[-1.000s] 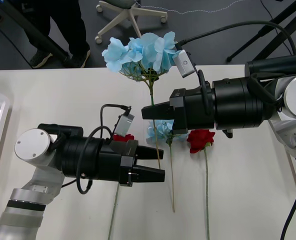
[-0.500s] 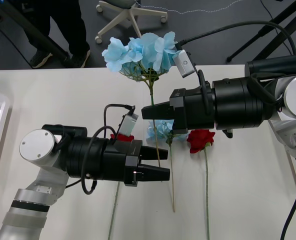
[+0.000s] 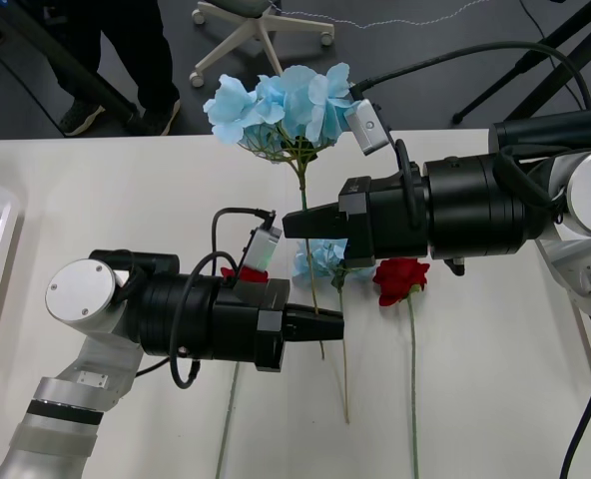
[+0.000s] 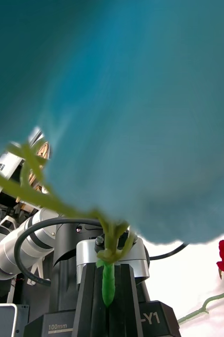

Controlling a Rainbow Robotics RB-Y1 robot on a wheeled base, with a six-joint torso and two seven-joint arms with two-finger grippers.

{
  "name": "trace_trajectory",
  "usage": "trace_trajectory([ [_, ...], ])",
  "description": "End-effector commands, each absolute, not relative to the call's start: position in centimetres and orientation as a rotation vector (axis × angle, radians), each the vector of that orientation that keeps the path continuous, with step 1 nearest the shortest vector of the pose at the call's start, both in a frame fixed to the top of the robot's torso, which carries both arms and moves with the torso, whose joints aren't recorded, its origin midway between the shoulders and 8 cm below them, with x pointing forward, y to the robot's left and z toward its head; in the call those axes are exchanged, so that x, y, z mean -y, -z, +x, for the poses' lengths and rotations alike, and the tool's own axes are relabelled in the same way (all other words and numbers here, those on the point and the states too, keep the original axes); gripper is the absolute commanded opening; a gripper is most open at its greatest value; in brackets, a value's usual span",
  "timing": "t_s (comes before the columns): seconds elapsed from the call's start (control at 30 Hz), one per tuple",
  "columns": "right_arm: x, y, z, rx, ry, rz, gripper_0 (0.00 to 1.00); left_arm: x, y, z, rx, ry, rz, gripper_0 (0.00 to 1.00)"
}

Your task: Put the red flowers into the right box and the blue flowers into the left box

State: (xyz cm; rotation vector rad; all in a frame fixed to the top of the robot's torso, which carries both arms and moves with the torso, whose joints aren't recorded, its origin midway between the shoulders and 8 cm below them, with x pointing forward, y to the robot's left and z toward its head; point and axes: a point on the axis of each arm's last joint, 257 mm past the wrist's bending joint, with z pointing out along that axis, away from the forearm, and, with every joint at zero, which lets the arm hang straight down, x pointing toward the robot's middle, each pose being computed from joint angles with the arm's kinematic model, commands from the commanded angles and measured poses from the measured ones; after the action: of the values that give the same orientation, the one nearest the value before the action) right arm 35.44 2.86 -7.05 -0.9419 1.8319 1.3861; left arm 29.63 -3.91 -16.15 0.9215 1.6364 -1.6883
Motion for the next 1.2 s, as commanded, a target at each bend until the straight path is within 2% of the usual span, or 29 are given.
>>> trace_trajectory([
  [0.03, -3.5, 5.4, 35.0, -1.776, -1.382, -0.98, 0.0, 5.2, 14.6, 28.5, -1.679, 1.822, 0.834, 0.0],
  [0.37, -3.5, 5.4, 35.0, -1.773, -1.38, -0.981, 0.0, 5.2, 14.4, 28.4, -1.672, 1.832, 0.829, 0.0],
  [0.4, -3.5, 5.4, 35.0, -1.772, -1.38, -0.979, 0.49, 5.2, 14.5, 28.4, -1.673, 1.83, 0.83, 0.0],
  [0.43, -3.5, 5.4, 35.0, -1.775, -1.382, -0.977, 0.6, 5.2, 14.5, 28.4, -1.673, 1.831, 0.831, 0.0],
  [0.47, -3.5, 5.4, 35.0, -1.773, -1.384, -0.977, 0.76, 5.2, 14.4, 28.4, -1.672, 1.832, 0.829, 0.0],
  [0.5, -3.5, 5.4, 35.1, -1.772, -1.38, -0.978, 0.85, 5.1, 14.5, 28.4, -1.673, 1.833, 0.828, 0.0],
  [0.53, -3.6, 5.3, 35.0, -1.768, -1.379, -0.981, 0.91, 5.1, 14.5, 28.4, -1.675, 1.834, 0.823, 0.0],
  [0.57, -3.6, 5.3, 35.0, -1.768, -1.379, -0.981, 0.91, 5.1, 14.5, 28.4, -1.675, 1.834, 0.823, 0.0],
  [0.6, -3.5, 5.2, 35.1, -1.763, -1.382, -0.978, 0.98, 5.0, 14.5, 28.5, -1.673, 1.832, 0.82, 0.0],
  [1.0, -3.5, 5.0, 35.2, -1.754, -1.38, -0.973, 1.0, 3.0, 14.0, 29.2, -1.667, 1.828, 0.789, 0.0],
  [1.2, -3.1, 4.9, 35.5, -1.754, -1.368, -0.971, 1.0, -0.9, 13.9, 30.4, -1.697, 1.779, 0.763, 0.0],
])
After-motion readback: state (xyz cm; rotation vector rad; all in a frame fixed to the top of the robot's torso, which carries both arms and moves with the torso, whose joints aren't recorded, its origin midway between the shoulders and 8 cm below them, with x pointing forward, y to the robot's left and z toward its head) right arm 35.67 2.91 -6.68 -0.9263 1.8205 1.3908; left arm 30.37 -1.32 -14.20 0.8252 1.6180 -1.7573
